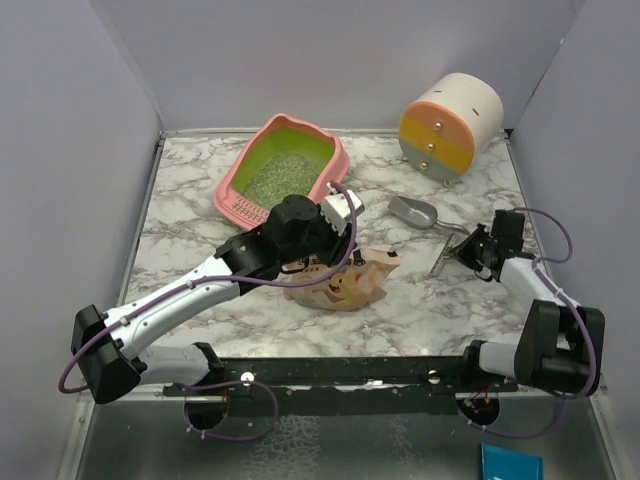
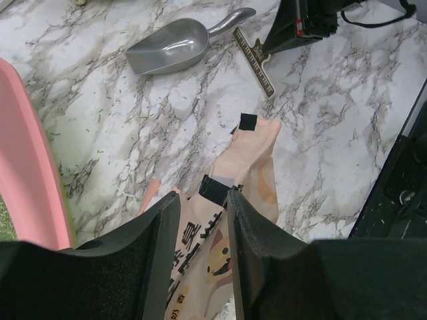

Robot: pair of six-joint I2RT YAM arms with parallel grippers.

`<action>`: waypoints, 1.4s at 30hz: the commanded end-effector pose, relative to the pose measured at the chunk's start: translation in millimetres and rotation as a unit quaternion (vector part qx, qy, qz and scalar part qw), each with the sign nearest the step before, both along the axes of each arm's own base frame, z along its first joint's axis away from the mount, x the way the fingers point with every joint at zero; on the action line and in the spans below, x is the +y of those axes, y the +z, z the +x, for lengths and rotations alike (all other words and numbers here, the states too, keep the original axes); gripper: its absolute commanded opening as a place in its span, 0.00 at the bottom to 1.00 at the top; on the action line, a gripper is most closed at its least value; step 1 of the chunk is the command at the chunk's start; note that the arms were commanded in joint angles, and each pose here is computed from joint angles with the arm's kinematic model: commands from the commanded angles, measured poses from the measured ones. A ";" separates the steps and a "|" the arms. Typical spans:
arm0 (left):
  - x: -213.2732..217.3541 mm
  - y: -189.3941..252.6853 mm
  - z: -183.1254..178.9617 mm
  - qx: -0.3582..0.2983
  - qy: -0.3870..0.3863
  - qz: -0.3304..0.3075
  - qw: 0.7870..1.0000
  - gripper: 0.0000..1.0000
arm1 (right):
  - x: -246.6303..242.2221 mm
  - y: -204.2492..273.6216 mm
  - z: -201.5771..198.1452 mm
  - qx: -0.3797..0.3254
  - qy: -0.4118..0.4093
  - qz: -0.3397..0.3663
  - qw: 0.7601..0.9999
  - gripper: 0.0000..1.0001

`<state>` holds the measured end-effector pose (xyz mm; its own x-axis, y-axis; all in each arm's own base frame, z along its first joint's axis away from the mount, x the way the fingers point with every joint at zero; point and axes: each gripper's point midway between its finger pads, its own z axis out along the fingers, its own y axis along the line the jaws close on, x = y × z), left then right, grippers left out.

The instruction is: Fill the litter box with clean litter

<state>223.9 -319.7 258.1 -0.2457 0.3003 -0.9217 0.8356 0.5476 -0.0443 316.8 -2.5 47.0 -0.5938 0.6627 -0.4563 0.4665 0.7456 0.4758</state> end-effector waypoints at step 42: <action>22.7 75.0 -2.3 0.211 -0.216 -0.254 0.919 0.55 | 240.2 249.7 -112.9 -0.326 0.668 0.157 0.650 0.01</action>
